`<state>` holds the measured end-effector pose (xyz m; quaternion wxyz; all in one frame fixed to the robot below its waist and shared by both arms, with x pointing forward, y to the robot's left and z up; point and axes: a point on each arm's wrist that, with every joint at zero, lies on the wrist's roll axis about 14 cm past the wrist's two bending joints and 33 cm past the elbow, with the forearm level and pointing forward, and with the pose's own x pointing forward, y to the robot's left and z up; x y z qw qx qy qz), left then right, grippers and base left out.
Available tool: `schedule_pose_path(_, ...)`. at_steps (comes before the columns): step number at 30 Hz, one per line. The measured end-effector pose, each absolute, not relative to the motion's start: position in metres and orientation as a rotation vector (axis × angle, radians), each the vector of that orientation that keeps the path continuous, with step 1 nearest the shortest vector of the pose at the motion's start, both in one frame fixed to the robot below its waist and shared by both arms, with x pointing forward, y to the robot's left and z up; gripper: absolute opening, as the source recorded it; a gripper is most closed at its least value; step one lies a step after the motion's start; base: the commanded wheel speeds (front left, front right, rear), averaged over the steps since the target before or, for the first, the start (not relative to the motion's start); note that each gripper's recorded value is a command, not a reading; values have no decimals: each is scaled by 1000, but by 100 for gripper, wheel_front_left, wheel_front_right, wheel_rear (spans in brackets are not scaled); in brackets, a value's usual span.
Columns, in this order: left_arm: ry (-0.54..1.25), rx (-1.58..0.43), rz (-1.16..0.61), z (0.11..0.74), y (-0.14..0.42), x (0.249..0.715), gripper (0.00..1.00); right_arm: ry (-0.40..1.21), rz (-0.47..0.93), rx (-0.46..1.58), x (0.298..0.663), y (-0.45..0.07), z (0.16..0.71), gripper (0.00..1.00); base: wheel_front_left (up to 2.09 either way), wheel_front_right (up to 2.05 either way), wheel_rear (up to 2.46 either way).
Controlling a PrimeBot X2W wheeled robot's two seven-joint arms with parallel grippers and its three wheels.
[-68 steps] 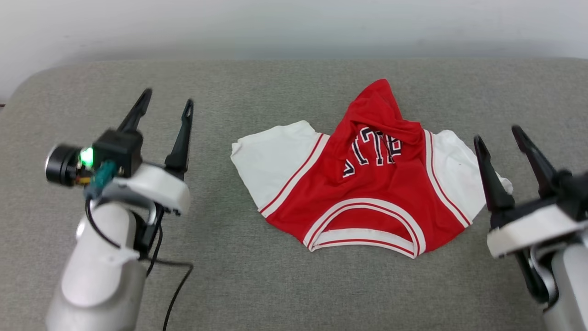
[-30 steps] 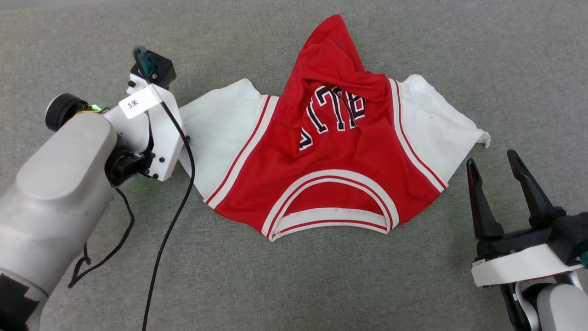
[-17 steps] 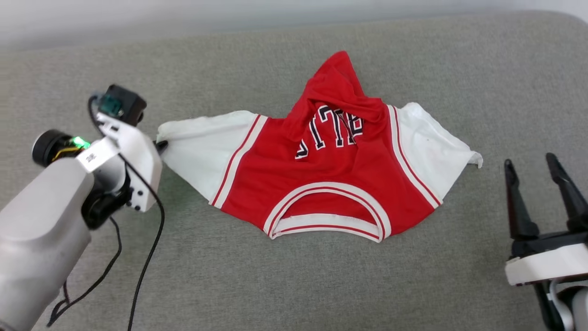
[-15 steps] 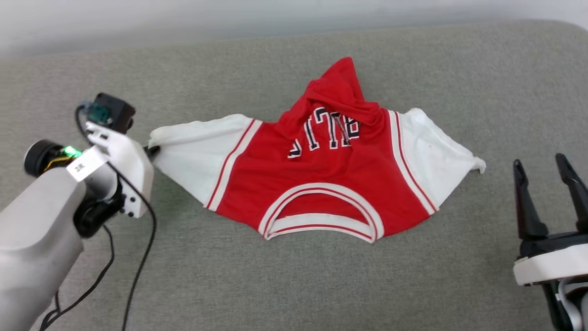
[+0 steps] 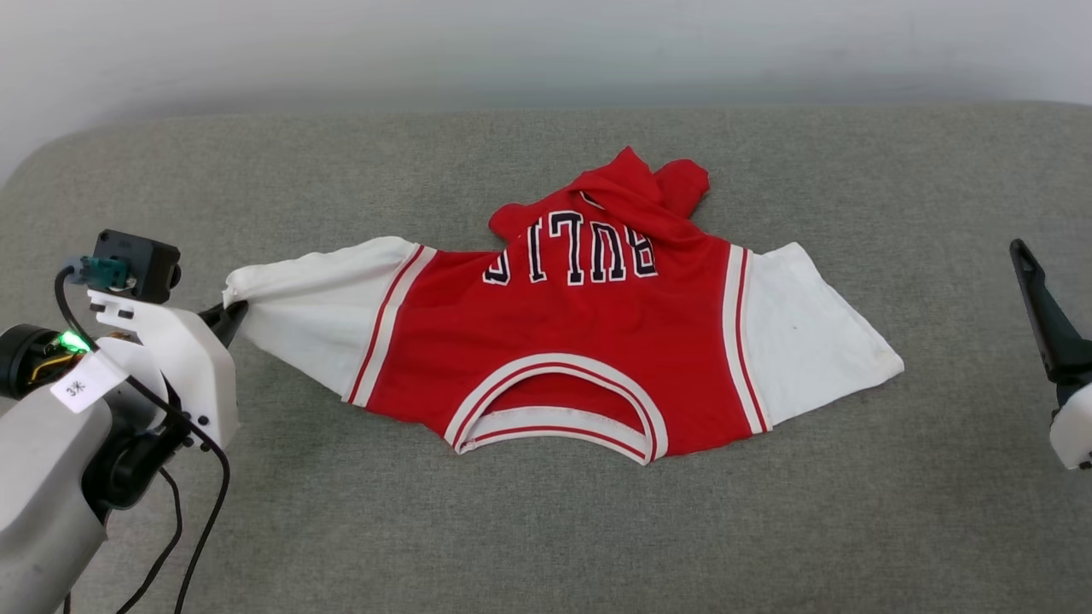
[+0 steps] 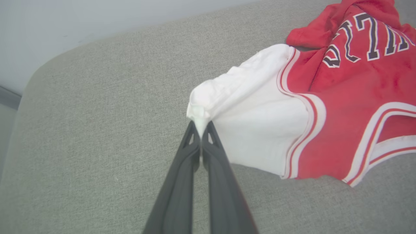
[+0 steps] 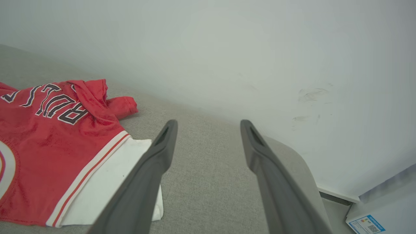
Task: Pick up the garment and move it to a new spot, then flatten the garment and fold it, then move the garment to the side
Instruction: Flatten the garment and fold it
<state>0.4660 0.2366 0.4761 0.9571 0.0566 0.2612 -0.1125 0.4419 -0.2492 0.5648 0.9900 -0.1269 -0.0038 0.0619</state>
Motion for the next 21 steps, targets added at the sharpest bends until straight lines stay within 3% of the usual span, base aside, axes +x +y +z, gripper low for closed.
schedule_pose_path(13, 481, 107, -228, 478, 229, 461, 0, 732, 364, -373, 446, -225, 474, 100, 0, 0, 0)
schedule_pose_path(21, 457, 110, -234, 473, 225, 475, 0, 973, 393, -350, 461, -215, 412, 100, 0, 0, 0)
